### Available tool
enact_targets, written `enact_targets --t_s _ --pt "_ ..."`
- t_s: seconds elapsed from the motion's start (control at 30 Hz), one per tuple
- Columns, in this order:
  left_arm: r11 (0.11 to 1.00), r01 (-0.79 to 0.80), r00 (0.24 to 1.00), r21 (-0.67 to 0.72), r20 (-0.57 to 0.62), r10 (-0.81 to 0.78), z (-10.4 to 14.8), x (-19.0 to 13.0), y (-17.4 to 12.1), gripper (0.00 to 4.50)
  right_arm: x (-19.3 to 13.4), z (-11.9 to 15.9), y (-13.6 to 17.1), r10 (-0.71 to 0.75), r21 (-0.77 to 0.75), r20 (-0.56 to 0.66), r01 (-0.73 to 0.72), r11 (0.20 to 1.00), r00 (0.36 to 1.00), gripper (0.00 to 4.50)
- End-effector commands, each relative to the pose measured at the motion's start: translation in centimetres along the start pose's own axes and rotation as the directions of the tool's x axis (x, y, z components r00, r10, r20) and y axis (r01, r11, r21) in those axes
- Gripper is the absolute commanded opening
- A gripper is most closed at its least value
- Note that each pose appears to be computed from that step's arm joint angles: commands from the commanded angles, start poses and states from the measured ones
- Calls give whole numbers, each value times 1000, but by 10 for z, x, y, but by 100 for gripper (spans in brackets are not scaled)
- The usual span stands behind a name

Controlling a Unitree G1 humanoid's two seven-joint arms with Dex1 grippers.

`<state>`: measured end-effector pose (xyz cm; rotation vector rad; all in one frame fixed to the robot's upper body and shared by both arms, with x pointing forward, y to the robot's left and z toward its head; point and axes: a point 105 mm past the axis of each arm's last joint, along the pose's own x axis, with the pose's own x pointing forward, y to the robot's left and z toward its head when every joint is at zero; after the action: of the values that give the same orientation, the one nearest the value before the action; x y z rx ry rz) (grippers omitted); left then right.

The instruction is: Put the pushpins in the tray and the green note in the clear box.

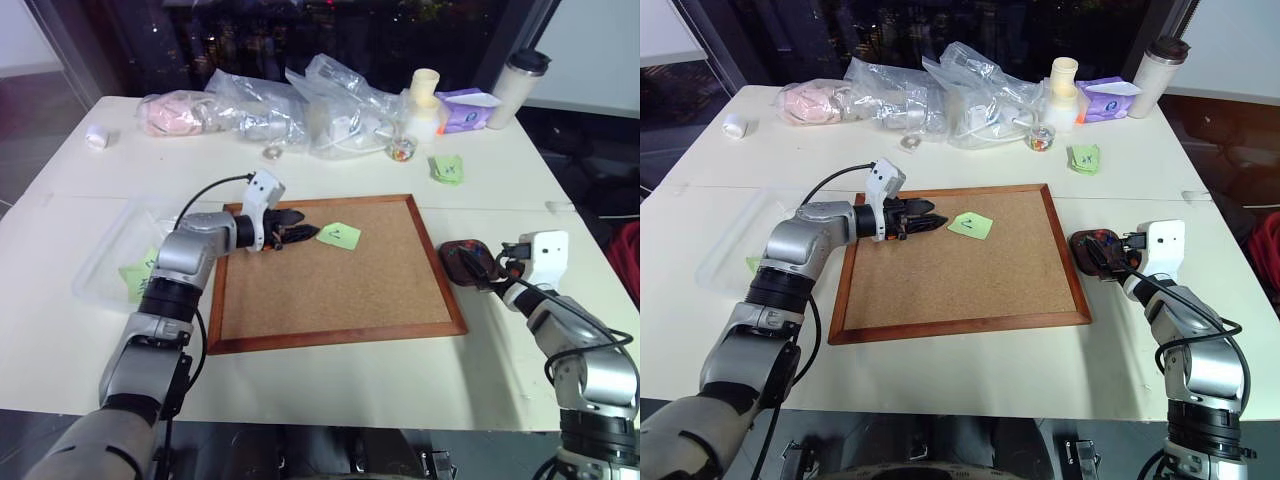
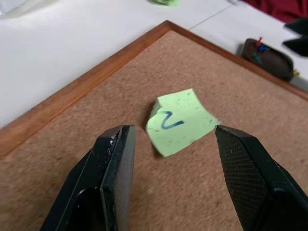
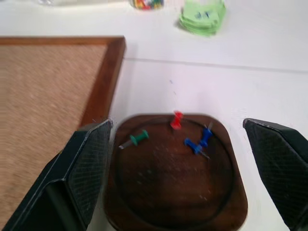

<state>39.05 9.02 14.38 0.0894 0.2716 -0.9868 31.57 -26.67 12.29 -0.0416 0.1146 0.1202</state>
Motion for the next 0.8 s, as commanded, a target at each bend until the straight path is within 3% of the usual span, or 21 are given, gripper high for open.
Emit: enact_targets --t_s 0.03,0.13,0.33,0.57,0.8 --pt "994 -25 1000 106 -9 26 6 -10 9 296 3 42 44 203 -73 116 -195 978 972 446" --pt "986 -28 999 166 -41 35 4 -17 14 296 9 47 82 371 -84 95 -364 928 924 446" --pt "975 42 997 216 -73 -27 1 -27 11 296 39 29 123 549 -91 3 -547 832 836 446" --pt "959 119 988 259 -123 -89 -9 -45 0 296 96 25 156 641 -186 -58 -639 746 766 446" --pt "966 62 993 249 -108 -36 -7 -55 1 296 126 22 172 680 -199 -98 -684 702 726 446"
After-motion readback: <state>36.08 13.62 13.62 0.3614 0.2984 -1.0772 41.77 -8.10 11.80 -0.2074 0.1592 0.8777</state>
